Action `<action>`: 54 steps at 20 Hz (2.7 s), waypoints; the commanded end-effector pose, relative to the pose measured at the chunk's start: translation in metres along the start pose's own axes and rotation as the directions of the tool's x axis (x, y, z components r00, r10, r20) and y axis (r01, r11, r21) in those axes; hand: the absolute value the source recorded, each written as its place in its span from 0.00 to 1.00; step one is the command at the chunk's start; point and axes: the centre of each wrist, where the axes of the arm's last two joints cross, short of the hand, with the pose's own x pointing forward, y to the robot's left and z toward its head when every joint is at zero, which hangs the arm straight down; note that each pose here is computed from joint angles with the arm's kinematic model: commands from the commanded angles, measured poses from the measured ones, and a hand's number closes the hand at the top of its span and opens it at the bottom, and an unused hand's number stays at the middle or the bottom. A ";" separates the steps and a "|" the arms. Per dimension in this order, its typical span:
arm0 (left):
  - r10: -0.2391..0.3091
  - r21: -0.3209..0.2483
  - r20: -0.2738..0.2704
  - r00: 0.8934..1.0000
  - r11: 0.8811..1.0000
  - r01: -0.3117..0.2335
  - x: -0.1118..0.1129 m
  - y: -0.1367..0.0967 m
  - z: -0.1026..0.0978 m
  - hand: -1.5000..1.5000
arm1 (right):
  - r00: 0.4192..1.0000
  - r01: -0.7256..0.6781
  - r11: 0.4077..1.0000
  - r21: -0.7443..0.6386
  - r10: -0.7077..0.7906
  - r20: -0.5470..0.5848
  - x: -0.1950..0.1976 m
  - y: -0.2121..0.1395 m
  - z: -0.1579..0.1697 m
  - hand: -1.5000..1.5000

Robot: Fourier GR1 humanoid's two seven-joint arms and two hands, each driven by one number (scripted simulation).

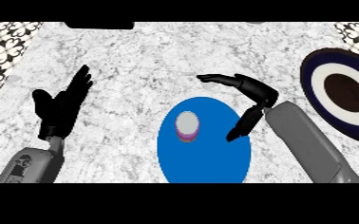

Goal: Pick the can from the plate and place it in the plate

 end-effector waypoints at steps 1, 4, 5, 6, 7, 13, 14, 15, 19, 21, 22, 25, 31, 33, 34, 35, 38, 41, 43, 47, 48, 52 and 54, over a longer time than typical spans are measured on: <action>0.001 0.011 -0.009 1.000 1.000 -0.001 -0.001 0.004 0.000 0.50 | 0.996 -0.087 0.993 0.085 0.089 -0.022 -0.001 -0.008 -0.025 0.00; 0.002 0.030 -0.019 1.000 1.000 -0.001 0.006 0.000 -0.007 0.50 | 0.995 -0.094 0.989 0.118 0.098 -0.028 0.017 -0.019 -0.042 0.00; -0.010 0.022 -0.019 1.000 1.000 0.010 -0.007 -0.011 -0.001 0.50 | 0.991 -0.122 0.982 0.143 0.129 -0.036 0.024 -0.029 -0.043 0.00; 0.001 0.034 -0.008 1.000 0.999 -0.001 0.006 0.009 -0.006 0.50 | 0.988 -0.136 0.973 0.185 0.147 -0.049 0.016 0.009 -0.052 0.00; 0.006 0.020 -0.027 1.000 1.000 -0.005 -0.007 0.009 -0.008 0.50 | 0.983 -0.143 0.971 0.191 0.162 -0.085 0.018 -0.001 -0.045 0.00; 0.016 0.029 -0.020 1.000 0.999 -0.016 -0.005 0.001 0.007 0.50 | 0.950 -0.244 0.917 0.316 0.292 -0.114 0.022 0.009 -0.062 0.00; 0.000 0.038 -0.017 1.000 0.999 0.001 -0.002 0.008 -0.014 0.50 | 0.935 -0.287 0.894 0.343 0.339 -0.102 0.019 0.007 -0.054 0.00; -0.001 0.055 -0.008 1.000 0.998 0.001 -0.010 0.014 -0.005 0.50 | 0.929 -0.295 0.894 0.339 0.351 -0.119 0.032 0.015 -0.068 0.00; 0.014 0.029 -0.011 1.000 0.999 -0.014 -0.003 0.011 -0.003 0.50 | 0.887 -0.340 0.853 0.395 0.431 -0.167 0.033 0.018 -0.068 0.00; 0.014 0.026 -0.007 1.000 1.000 -0.014 -0.010 0.006 -0.016 0.50 | 0.872 -0.347 0.820 0.454 0.460 -0.165 0.022 0.031 -0.066 0.00; 0.008 0.018 -0.017 1.000 1.000 -0.008 -0.008 0.013 0.000 0.50 | 0.872 -0.358 0.828 0.431 0.462 -0.163 0.034 0.021 -0.076 0.00; -0.009 0.035 -0.033 0.999 0.999 0.010 0.005 0.018 -0.004 0.50 | 0.858 -0.367 0.805 0.467 0.487 -0.165 0.039 0.042 -0.077 0.00; 0.005 0.033 -0.013 1.000 0.999 -0.005 -0.019 -0.002 0.001 0.50 | 0.852 -0.338 0.793 0.508 0.486 -0.193 0.028 0.038 -0.082 0.00; -0.007 0.026 -0.031 0.999 1.000 0.008 -0.003 -0.009 0.007 0.50 | 0.841 -0.358 0.785 0.506 0.506 -0.190 0.025 0.060 -0.080 0.00; 0.014 0.028 -0.024 1.000 1.000 -0.013 0.006 0.006 0.002 0.50 | 0.834 -0.377 0.781 0.498 0.520 -0.184 0.032 0.064 -0.100 0.00; 0.012 0.020 -0.012 1.000 1.000 -0.011 0.003 -0.009 -0.006 0.50 | 0.819 -0.385 0.771 0.507 0.538 -0.197 0.034 0.048 -0.090 0.00; 0.008 0.027 0.005 1.000 1.000 -0.009 -0.010 0.025 0.001 0.50 | 0.818 -0.388 0.759 0.523 0.545 -0.185 0.017 0.063 -0.102 0.00; -0.016 0.013 -0.010 1.000 1.000 0.016 -0.004 0.006 -0.013 0.50 | 0.806 -0.407 0.752 0.519 0.562 -0.183 0.028 0.083 -0.124 0.00; 0.001 0.042 -0.022 1.000 0.999 0.000 -0.011 -0.001 0.004 0.50 | 0.804 -0.406 0.745 0.530 0.567 -0.181 0.008 0.072 -0.098 0.00; 0.014 0.018 -0.015 1.000 1.000 -0.014 -0.022 0.025 0.006 0.50 | 0.799 -0.396 0.695 0.600 0.583 -0.149 0.015 0.073 -0.104 0.00; 0.002 0.022 -0.018 1.000 1.000 -0.001 -0.008 0.003 -0.004 0.50 | 0.798 -0.414 0.680 0.605 0.591 -0.118 0.027 0.082 -0.124 1.00; 0.009 0.012 -0.010 1.000 1.000 -0.009 0.008 0.023 -0.007 0.50 | 0.830 -0.412 0.659 0.629 0.556 -0.039 0.008 0.087 -0.102 1.00; 0.010 0.015 -0.011 1.000 1.000 -0.010 -0.010 -0.002 0.002 0.50 | 0.837 -0.403 0.665 0.628 0.546 -0.042 0.008 0.093 -0.111 1.00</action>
